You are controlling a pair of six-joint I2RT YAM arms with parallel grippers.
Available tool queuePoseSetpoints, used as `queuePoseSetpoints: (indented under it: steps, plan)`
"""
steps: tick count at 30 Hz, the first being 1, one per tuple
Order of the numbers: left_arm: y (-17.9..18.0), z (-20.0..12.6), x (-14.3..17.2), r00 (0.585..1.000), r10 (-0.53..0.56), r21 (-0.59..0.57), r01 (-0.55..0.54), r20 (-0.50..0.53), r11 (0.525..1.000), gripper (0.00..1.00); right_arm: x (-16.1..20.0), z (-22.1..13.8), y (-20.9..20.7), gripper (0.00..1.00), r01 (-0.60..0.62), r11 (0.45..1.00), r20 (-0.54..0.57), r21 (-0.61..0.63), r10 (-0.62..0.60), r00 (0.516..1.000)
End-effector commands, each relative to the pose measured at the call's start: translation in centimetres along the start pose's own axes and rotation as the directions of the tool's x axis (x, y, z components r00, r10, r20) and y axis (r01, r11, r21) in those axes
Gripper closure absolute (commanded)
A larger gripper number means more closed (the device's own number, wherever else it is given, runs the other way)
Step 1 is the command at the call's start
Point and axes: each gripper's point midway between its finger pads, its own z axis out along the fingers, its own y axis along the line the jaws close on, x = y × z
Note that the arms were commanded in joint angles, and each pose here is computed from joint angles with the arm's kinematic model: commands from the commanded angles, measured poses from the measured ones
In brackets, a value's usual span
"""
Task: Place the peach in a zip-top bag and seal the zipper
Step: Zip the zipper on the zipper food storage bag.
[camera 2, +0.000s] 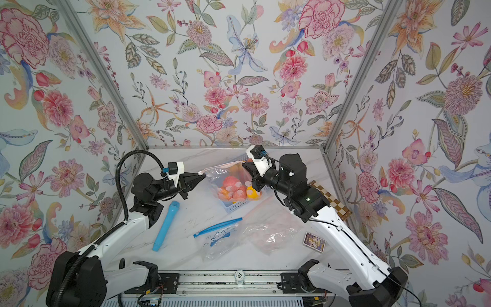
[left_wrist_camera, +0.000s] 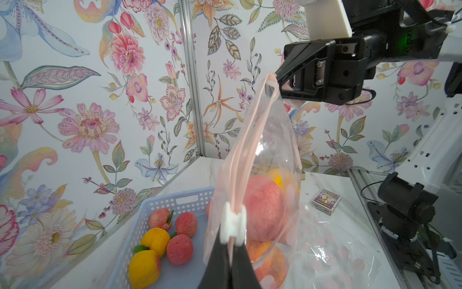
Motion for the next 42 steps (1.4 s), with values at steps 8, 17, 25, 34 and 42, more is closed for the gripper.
queuePoseSetpoints:
  steps: [8,17,25,34,42]
  plan:
    - [0.9,-1.6,0.1,0.93,0.055,-0.079,-0.089,-0.363,0.993,1.0,5.0,-0.4,-2.3,1.0,0.02,0.996,-0.197,0.092,-0.002,0.98]
    - [0.2,-2.5,0.5,0.884,-0.025,-0.078,-0.013,-0.466,0.997,1.0,8.4,0.2,-2.0,1.0,0.042,0.994,-0.349,0.101,-0.004,0.937]
    - [-0.6,-2.3,0.6,0.889,-0.056,-0.052,0.036,-0.455,0.998,1.0,3.8,2.6,3.6,0.59,0.038,0.994,-0.172,-0.102,-0.055,0.984]
    - [-0.7,-2.4,0.7,0.883,-0.057,-0.049,0.039,-0.467,0.998,1.0,-1.2,6.6,7.8,0.52,0.124,0.965,0.017,-0.231,-0.124,0.992]
    - [-0.7,-2.4,0.8,0.885,-0.055,-0.048,0.037,-0.462,0.998,1.0,-1.2,9.3,10.4,0.53,0.144,0.914,0.014,-0.378,-0.15,0.989]
